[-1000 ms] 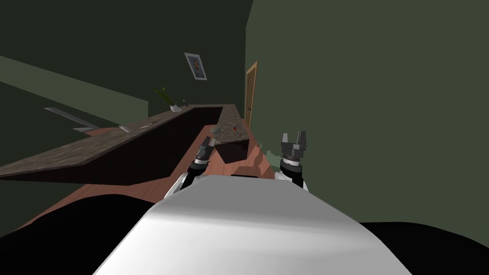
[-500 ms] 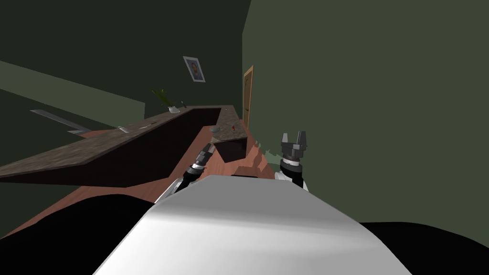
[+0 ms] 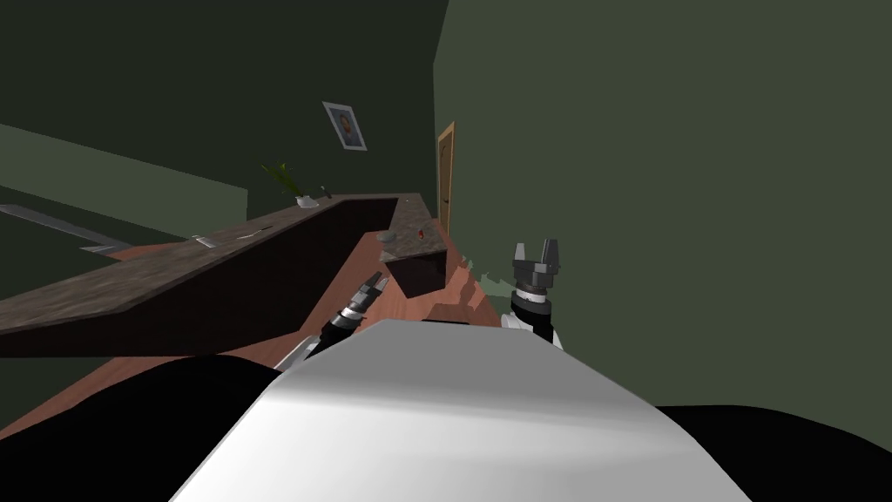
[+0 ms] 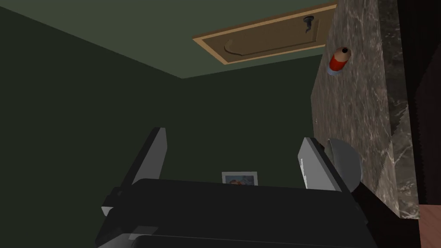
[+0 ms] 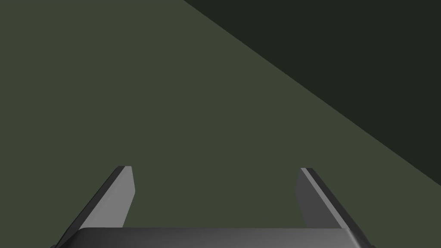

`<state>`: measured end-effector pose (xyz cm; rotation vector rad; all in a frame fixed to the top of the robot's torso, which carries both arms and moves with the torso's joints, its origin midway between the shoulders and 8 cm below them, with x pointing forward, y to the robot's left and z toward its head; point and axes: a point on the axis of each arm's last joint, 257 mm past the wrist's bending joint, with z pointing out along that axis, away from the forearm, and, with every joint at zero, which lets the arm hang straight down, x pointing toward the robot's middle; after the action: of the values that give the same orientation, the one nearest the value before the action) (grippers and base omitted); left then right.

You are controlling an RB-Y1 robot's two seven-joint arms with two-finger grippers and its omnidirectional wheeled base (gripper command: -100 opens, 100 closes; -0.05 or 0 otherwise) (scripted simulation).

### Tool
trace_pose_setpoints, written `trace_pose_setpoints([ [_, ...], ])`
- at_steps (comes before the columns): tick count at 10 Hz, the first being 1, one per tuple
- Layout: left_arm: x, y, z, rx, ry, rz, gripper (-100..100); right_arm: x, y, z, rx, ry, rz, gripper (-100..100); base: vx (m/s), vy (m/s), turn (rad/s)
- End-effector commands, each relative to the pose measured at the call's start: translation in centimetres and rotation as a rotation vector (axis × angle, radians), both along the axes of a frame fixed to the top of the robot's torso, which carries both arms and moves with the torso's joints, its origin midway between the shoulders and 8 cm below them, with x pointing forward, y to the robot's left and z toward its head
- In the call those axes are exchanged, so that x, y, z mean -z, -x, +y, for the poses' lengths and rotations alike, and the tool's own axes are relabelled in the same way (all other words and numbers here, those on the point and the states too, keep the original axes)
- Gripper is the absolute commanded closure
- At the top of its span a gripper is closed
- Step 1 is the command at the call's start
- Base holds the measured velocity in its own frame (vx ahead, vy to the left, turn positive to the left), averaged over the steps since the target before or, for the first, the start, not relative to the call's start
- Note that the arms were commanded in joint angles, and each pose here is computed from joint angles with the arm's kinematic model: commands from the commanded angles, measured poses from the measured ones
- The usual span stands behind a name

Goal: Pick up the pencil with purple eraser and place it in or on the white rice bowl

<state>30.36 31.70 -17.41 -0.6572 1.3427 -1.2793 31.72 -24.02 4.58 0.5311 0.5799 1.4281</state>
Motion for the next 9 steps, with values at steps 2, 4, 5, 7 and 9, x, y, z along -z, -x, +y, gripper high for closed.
trace_pose_setpoints([
  [2, 2.4, 1.0, 2.2, 0.003, -0.018, 0.09, -100, 0.0, 0.0, 0.0, 0.0, 0.0, 0.0, 0, 0.007, -0.035, -0.129],
  [4, 4.3, 2.2, 4.1, 0.006, -0.035, 0.165, -100, 0.0, 0.0, 0.0, 0.0, 0.0, 0.0, 0, 0.032, -0.033, -0.138],
  [5, 5.9, 3.5, 6.1, -0.001, -0.046, 0.233, -100, 0.0, 0.0, 0.0, 0.0, 0.0, 0.0, 0, 0.041, -0.046, -0.199],
  [7, 7.0, 4.8, 7.8, 0.007, -0.061, 0.301, -100, 0.0, 0.0, 0.0, 0.0, 0.0, 0.0, 0, 0.045, -0.041, -0.144],
  [9, 8.3, 6.3, 9.9, 0.006, -0.079, 0.376, -100, 0.0, 0.0, 0.0, 0.0, 0.0, 0.0, 0, 0.074, -0.061, -0.178],
])
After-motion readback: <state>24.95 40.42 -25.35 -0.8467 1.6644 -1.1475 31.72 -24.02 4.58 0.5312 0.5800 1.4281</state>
